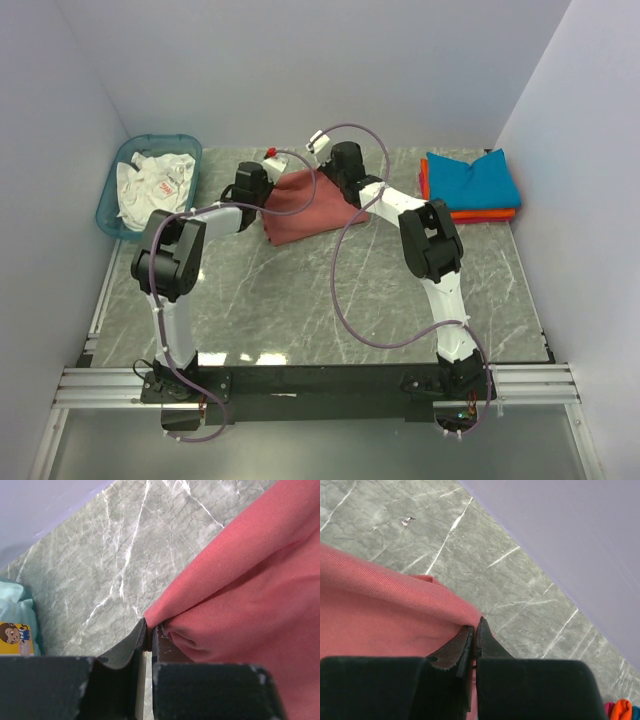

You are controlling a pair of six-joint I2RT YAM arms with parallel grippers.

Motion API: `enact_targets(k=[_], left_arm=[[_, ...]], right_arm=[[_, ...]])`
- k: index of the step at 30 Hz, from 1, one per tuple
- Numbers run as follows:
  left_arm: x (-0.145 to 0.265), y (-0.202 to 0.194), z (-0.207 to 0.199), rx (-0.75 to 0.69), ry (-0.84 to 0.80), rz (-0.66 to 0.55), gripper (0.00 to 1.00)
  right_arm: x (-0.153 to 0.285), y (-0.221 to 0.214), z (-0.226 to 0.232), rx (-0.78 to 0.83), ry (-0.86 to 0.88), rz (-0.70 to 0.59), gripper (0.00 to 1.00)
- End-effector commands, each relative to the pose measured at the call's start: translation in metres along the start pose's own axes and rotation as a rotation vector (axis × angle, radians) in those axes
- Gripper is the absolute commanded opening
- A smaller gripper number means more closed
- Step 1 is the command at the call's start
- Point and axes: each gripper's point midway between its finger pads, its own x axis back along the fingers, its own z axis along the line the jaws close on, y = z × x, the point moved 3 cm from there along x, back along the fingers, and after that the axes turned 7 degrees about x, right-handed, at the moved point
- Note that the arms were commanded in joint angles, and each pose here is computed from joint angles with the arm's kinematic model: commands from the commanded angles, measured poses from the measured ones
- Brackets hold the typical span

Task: Fold and stack the t-shirts
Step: Fold the tshirt

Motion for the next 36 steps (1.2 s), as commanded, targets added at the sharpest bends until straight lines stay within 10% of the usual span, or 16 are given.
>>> enact_targets(k=[1, 10, 13, 14, 17, 22, 26, 36], left_arm=[[-0.007, 0.016, 0.013, 0.023, 0.051, -0.035, 0.00], [-0.016, 0.012, 0.011, 0.029, 0.046, -0.005, 0.01], [-0.018, 0.016, 0.022, 0.086, 0.132, 0.007, 0.35], [-0.016, 0.021, 0.028, 0.133, 0.171, 0.000, 0.64], [-0.003, 0.049, 0.052, 0.235, 0.295, -0.038, 0.99], [0.047, 0.105, 0.084, 0.402, 0.309, -0.134, 0.99], [0.086, 0.112, 0.057, 0.665, -0.022, -0.113, 0.99], [0.097, 0.023, -0.020, 1.012, -0.312, 0.195, 0.89]], right_arm=[[0.001, 0.021, -0.021, -0.023, -0.083, -0.056, 0.00], [-0.008, 0.018, -0.020, -0.009, -0.087, -0.041, 0.00], [-0.014, 0.015, -0.025, -0.035, -0.127, -0.014, 0.44], [-0.013, 0.021, -0.036, -0.053, -0.180, -0.010, 0.61], [-0.008, 0.026, -0.052, -0.106, -0.220, -0.011, 0.72], [0.022, 0.020, -0.080, -0.231, -0.138, 0.014, 0.77], [0.052, 0.009, -0.061, -0.392, 0.345, -0.025, 0.77], [0.055, -0.057, -0.025, -0.840, 0.545, 0.222, 0.75]])
